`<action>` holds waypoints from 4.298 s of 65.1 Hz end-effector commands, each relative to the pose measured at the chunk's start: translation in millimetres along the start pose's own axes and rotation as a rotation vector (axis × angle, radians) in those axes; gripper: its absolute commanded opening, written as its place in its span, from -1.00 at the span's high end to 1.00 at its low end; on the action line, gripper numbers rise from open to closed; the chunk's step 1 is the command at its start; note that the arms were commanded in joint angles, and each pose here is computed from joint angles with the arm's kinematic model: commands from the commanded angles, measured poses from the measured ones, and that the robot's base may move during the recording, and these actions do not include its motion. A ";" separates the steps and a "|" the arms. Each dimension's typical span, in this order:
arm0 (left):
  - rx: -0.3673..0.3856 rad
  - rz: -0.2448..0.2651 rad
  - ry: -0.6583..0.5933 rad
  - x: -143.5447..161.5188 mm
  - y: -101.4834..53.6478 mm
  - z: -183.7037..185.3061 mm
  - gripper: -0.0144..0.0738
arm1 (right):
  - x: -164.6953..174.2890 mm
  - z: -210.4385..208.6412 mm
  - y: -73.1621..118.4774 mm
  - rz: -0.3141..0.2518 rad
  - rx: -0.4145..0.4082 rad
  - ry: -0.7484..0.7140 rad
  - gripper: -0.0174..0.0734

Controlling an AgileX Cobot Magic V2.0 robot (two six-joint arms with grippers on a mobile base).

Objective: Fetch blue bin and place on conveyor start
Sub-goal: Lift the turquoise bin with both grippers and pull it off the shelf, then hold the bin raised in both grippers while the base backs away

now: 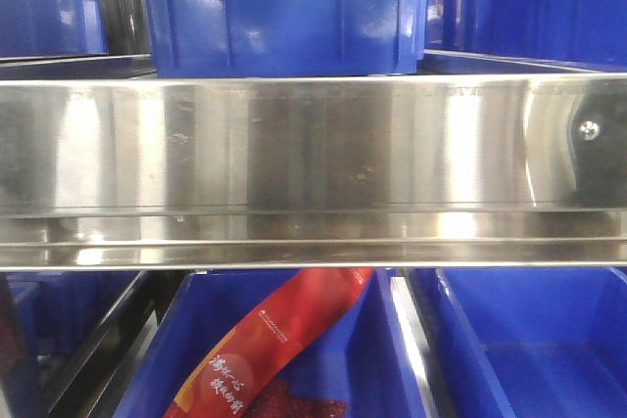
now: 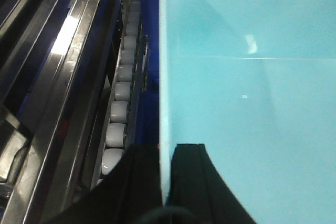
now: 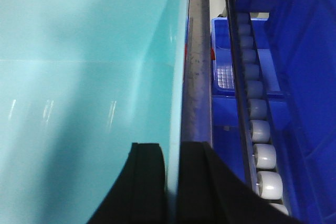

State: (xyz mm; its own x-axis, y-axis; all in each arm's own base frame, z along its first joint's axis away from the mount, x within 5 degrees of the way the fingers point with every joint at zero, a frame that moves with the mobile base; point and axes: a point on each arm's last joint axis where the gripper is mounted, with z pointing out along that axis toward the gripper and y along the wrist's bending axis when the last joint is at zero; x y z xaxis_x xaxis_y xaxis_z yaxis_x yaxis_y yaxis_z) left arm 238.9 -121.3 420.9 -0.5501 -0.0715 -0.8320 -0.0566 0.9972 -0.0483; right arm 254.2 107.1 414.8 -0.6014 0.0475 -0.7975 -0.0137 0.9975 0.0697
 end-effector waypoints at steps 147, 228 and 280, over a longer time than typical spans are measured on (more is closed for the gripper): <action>0.026 0.028 -0.056 -4.6 -2.5 -3.8 0.93 | -42.9 -19.9 31.1 -0.070 -0.342 -0.515 0.98; 0.026 0.028 -0.056 -4.6 -2.5 -3.8 0.93 | -1.0 -3.1 -2.9 -0.039 0.035 -0.011 0.98; 0.025 0.029 -0.058 -4.8 -2.3 -4.0 0.93 | -1.0 -3.1 -2.5 -0.036 0.031 -0.010 0.98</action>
State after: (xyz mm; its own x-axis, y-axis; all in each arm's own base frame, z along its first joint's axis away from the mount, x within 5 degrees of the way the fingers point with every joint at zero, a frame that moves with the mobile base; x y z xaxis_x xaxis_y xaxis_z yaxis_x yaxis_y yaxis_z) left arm 239.2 -122.8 421.9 -0.5395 -0.0624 -0.8397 -0.0434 0.9980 -0.0463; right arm 253.0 105.0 411.1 -0.6241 0.0261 -0.7809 0.0019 0.9995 0.0318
